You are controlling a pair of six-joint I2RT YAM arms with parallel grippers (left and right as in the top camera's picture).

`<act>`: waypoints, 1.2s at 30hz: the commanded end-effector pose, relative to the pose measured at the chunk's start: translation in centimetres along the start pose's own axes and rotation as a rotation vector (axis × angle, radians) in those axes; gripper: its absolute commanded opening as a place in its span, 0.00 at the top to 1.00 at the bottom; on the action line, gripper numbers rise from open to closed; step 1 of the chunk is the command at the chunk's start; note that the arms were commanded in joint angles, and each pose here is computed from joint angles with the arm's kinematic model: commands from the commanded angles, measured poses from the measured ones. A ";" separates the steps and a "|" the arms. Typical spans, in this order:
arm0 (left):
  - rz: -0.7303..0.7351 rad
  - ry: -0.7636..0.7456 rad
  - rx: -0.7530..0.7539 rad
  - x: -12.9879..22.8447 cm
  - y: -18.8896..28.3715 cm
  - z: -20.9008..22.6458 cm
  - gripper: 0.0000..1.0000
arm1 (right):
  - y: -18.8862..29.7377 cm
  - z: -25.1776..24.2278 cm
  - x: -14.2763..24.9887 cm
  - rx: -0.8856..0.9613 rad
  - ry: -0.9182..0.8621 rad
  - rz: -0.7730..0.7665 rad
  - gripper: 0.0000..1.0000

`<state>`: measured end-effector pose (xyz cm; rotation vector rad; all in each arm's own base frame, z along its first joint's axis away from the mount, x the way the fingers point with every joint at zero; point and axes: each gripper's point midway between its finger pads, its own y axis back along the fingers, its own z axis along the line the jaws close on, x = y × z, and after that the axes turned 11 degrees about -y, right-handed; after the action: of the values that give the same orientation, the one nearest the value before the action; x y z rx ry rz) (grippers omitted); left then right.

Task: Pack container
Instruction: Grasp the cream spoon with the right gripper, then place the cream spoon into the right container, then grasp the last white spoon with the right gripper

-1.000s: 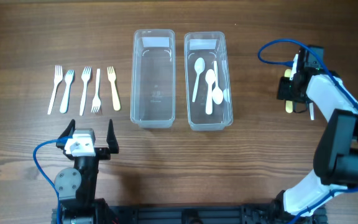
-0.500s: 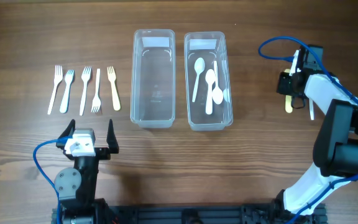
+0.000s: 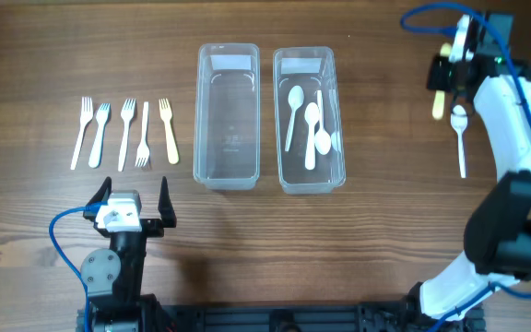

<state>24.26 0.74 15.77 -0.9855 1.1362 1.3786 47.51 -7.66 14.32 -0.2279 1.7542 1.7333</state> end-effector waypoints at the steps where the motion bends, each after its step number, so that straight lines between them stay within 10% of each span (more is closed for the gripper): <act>1: -0.003 -0.020 0.002 0.1 0.0 -0.1 0.00 | 5.4 8.3 -1.1 -0.222 0.032 -0.045 0.96; 8: -0.003 -0.020 0.002 0.1 0.0 -0.1 0.00 | 7.8 19.4 5.6 -0.383 0.160 0.080 0.96; 17: -0.003 -0.020 0.002 0.1 0.0 -0.1 0.00 | 6.3 21.6 11.6 -0.347 0.262 0.171 0.95; 21: -0.003 -0.020 0.002 0.1 0.0 -0.1 0.00 | 5.7 21.4 12.1 -0.344 0.264 0.177 0.30; 26: -0.003 -0.020 0.002 0.1 0.0 -0.1 0.00 | 6.5 22.4 9.7 -0.371 0.274 0.099 0.27; 36: -0.003 -0.020 0.002 0.1 0.0 -0.1 0.00 | 11.4 3.9 -0.5 0.172 0.130 0.019 0.24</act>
<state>24.26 0.74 15.80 -0.9861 1.1352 1.3779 44.23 4.54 24.35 -0.3842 1.8524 1.7784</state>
